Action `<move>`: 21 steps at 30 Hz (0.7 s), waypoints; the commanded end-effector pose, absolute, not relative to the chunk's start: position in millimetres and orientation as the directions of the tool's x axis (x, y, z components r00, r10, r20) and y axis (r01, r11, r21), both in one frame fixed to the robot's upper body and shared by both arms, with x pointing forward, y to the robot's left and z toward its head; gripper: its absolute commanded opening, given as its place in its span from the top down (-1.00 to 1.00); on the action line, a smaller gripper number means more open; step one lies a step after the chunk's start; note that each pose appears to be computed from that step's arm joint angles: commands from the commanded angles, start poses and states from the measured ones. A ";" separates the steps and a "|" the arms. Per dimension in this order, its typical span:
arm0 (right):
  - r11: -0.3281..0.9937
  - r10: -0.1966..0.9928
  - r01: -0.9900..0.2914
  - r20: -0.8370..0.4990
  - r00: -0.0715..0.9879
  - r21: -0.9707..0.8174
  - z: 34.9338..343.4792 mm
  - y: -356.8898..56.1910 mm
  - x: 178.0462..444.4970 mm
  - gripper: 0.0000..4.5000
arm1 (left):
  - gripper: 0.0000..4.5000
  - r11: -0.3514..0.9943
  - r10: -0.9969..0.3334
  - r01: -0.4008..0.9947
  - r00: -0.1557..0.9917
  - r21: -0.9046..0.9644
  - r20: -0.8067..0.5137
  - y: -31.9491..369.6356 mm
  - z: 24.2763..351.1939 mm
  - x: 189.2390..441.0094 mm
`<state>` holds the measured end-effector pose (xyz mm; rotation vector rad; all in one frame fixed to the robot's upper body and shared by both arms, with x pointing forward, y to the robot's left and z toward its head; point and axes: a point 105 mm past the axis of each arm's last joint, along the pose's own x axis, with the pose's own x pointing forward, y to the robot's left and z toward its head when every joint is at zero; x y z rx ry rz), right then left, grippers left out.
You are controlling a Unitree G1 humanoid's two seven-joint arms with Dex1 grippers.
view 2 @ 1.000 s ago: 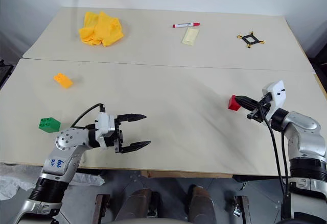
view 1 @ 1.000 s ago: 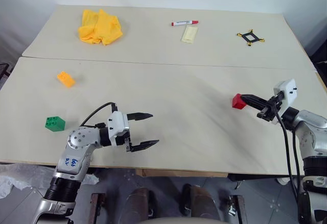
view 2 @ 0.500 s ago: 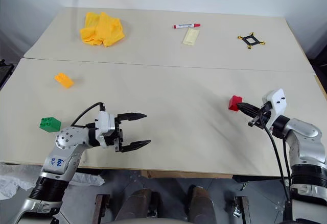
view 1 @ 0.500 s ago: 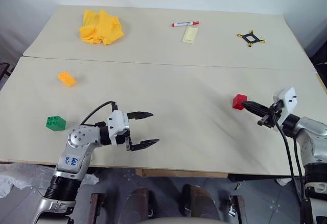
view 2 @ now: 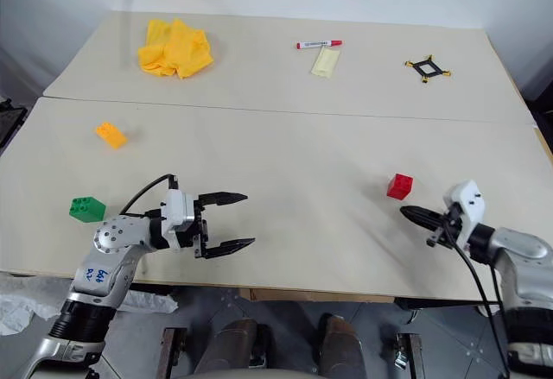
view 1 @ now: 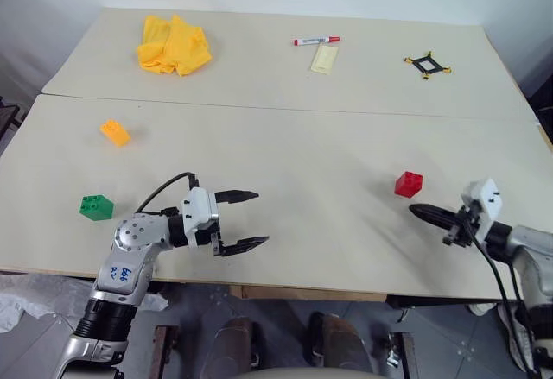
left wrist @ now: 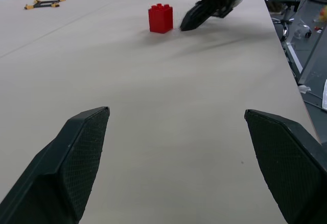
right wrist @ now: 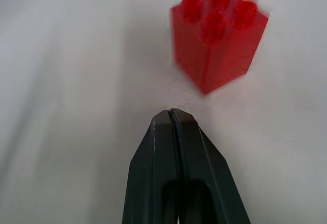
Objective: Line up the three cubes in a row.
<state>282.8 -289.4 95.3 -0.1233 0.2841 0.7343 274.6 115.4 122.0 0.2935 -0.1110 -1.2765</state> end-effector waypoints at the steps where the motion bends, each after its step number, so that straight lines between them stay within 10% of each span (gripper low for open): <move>1: 0.744 0.642 -0.668 -0.261 0.721 -0.018 124.1 -302.2 272.5 0.82 | -1.00 0.265 -0.955 0.919 0.293 0.291 -0.056 119.9 130.8 271.7; 13: 0.656 0.642 -0.714 -0.318 0.698 -0.245 167.9 -324.6 298.2 -0.91 | -1.00 0.195 -0.977 0.949 0.210 0.248 -0.033 120.4 146.3 266.2; 21: 0.563 0.675 -0.792 -0.422 0.605 -0.236 159.2 -298.8 342.6 -0.98 | -1.00 0.168 -0.980 0.955 0.189 0.244 -0.064 115.8 142.6 265.7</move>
